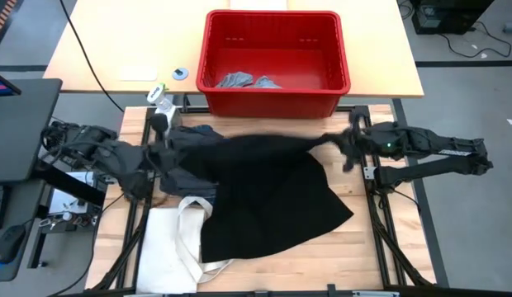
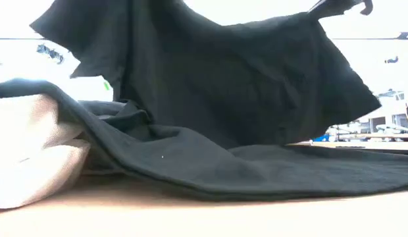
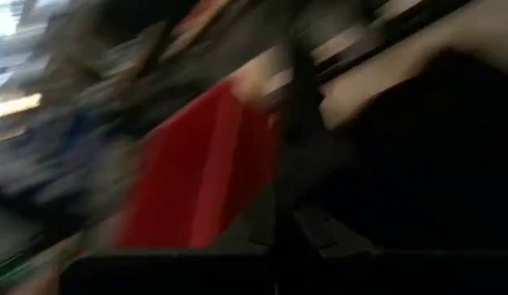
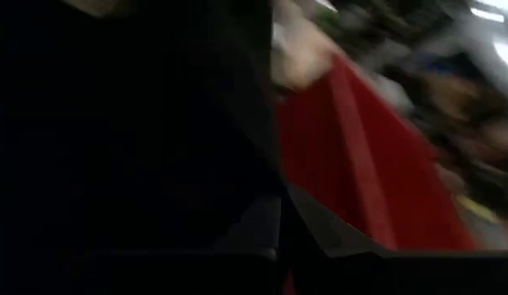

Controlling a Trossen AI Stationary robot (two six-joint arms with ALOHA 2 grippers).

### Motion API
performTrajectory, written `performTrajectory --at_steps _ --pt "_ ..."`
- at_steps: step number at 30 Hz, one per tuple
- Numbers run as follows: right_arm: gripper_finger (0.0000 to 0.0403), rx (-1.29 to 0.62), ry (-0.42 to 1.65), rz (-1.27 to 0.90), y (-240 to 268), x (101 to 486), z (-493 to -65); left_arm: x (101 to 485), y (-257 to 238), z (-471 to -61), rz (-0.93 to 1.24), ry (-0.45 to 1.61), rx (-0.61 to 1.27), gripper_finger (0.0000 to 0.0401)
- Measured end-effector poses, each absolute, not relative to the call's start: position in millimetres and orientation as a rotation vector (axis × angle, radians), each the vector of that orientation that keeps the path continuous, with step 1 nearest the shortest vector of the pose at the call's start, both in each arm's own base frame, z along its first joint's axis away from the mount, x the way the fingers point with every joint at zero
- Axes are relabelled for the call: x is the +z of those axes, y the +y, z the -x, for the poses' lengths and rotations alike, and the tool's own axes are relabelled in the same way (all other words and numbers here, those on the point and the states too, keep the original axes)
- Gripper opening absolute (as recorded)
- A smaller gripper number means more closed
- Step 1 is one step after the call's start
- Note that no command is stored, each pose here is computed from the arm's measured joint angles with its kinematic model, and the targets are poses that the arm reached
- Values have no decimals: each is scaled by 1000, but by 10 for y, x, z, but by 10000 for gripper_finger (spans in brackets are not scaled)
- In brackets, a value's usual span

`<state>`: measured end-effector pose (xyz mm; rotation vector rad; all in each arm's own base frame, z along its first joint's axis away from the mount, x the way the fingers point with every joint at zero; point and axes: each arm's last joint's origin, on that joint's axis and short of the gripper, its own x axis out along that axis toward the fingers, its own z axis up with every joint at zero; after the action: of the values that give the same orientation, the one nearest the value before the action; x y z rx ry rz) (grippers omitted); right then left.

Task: Fold Laundry from Bin
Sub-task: Fold the black shirt

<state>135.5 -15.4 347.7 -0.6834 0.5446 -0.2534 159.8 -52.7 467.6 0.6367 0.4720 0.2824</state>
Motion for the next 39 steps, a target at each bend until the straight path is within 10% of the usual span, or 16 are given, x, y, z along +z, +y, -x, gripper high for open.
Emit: performTrajectory --at_steps 11,20,26,35,39 --pt "16 486 199 241 150 3637 -1104 5318 -769 -1391 -152 6 -387 11" --pt "21 980 -220 41 283 4099 -670 5601 -1019 -1387 -30 -304 -514 11" --pt "20 517 -135 -68 169 4013 -678 5451 -1001 -1441 -130 -147 -338 11" --pt "18 -877 348 217 -239 3606 -867 5132 -517 -1312 -490 268 863 11" --pt "18 -801 443 349 -236 3572 -1020 5118 -497 -1354 -531 300 837 11"
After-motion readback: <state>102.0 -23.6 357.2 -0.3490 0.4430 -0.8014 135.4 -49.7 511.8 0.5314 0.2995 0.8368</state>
